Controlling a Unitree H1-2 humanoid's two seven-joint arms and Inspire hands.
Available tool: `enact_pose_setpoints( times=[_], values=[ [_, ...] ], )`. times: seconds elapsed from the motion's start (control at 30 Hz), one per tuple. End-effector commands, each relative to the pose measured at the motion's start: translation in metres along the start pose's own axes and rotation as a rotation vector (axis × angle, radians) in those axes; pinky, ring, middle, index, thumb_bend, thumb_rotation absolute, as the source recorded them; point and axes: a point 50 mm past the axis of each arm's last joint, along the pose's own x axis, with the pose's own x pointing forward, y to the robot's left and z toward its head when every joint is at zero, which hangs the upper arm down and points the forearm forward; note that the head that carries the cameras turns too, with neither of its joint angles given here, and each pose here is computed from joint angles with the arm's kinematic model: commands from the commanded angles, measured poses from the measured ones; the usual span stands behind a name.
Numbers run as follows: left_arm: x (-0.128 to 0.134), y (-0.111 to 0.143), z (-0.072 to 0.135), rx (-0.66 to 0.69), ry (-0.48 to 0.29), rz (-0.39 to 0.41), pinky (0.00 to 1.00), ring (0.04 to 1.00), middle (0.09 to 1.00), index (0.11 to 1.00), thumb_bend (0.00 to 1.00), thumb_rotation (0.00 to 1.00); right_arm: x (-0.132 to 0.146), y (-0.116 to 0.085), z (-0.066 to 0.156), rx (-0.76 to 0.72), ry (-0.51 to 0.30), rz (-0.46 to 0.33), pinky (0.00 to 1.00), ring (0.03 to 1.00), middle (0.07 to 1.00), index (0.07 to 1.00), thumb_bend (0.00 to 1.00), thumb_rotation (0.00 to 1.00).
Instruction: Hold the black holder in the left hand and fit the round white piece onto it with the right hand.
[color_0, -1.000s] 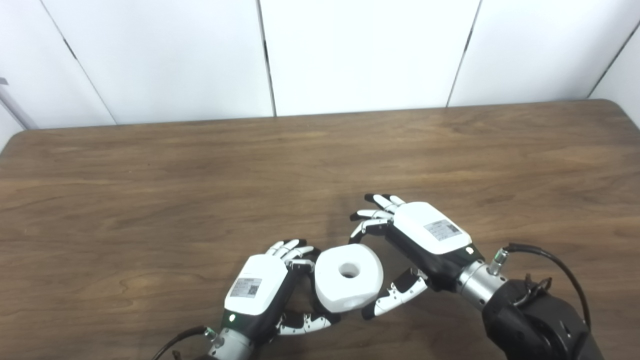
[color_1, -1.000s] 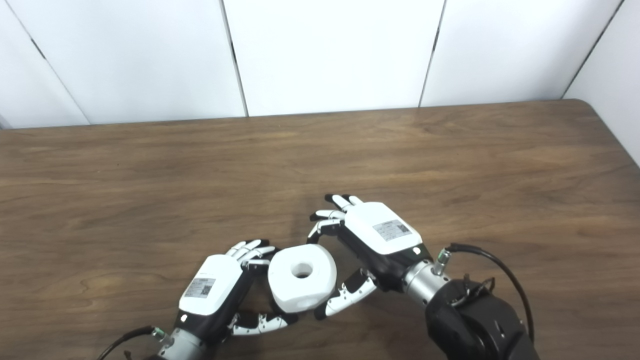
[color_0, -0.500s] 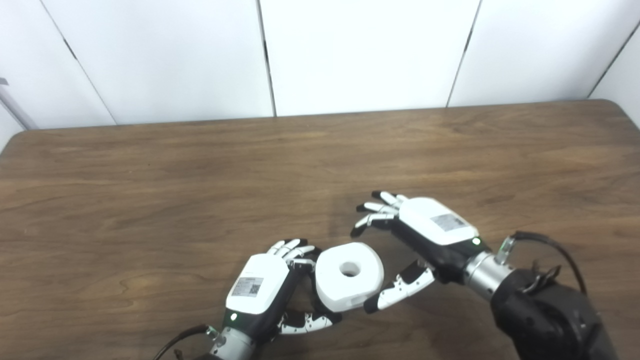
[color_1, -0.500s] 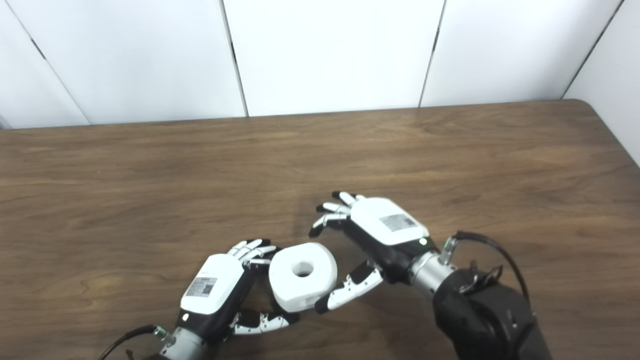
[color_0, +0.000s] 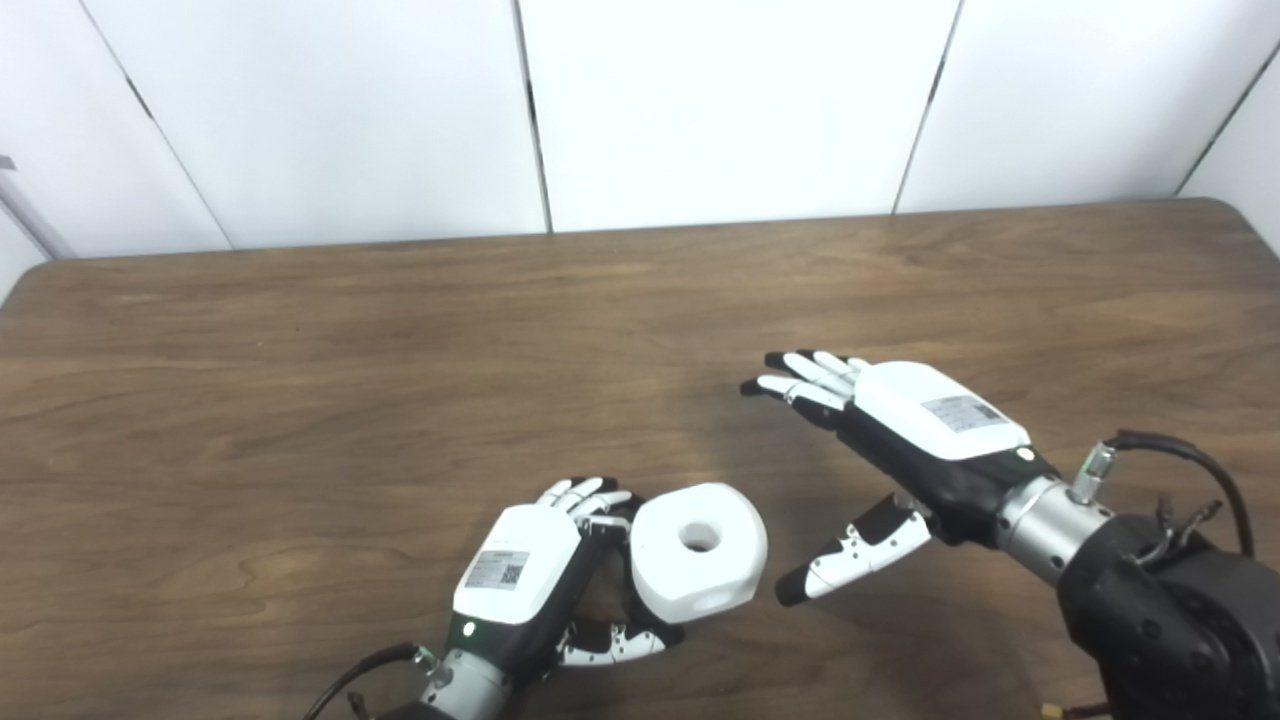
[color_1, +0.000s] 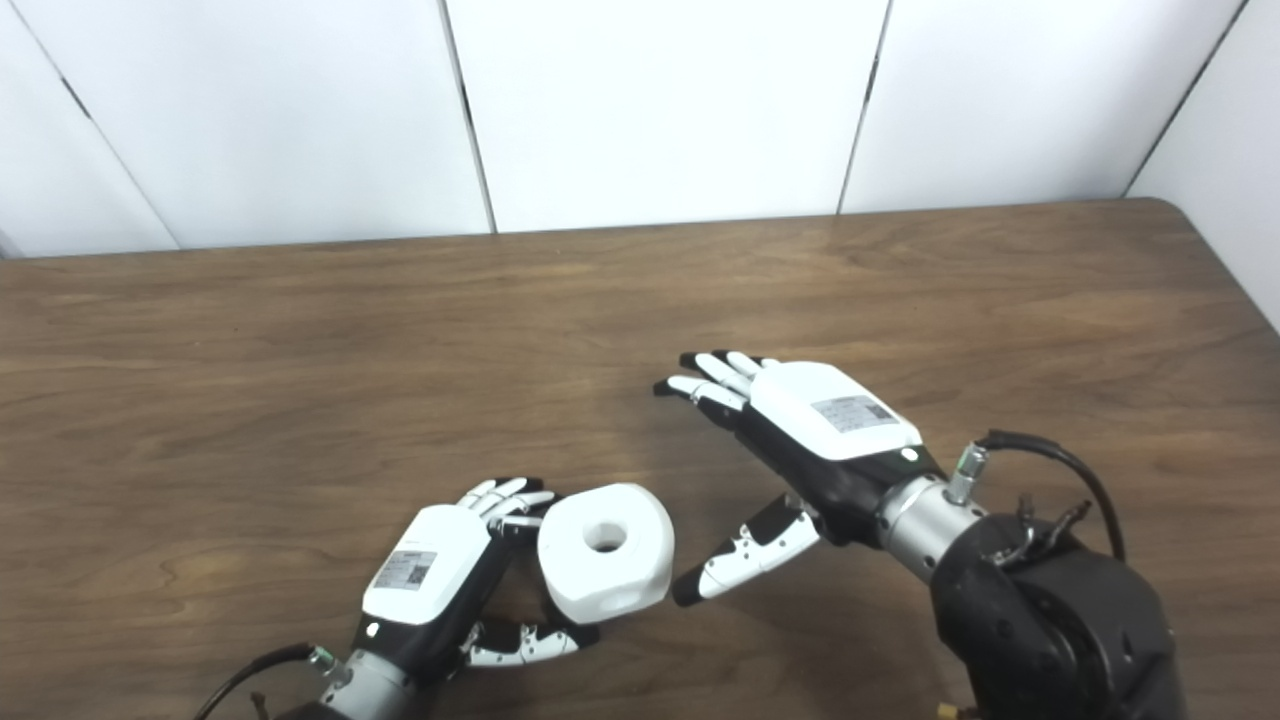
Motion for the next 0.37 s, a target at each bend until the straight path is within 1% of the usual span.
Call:
enact_pose_setpoints(
  times=[0.0,0.1,0.2,0.33],
  values=[
    [-0.014,-0.025,-0.008,0.023,0.049,-0.180,0.92,0.896,0.817,0.490,0.52,0.05,-0.006,-0.015,0.002,-0.020,-0.009,-0.051,1.00,1.000,1.000,0.956,1.00,0.54],
    [-0.014,-0.024,-0.010,0.021,0.054,-0.181,0.92,0.896,0.816,0.490,0.51,0.05,-0.009,-0.020,-0.002,0.007,0.001,-0.041,1.00,1.000,1.000,0.966,1.00,0.55],
    [-0.015,-0.024,-0.012,0.023,0.057,-0.179,0.91,0.889,0.809,0.490,0.52,0.05,-0.010,-0.026,-0.005,0.015,0.014,-0.048,1.00,1.000,1.000,0.965,1.00,0.57],
    [-0.017,-0.023,-0.016,0.022,0.071,-0.187,0.91,0.892,0.811,0.491,0.52,0.05,-0.011,-0.031,-0.008,0.022,0.029,-0.061,1.00,1.000,1.000,0.967,1.00,0.55]
  ],
)
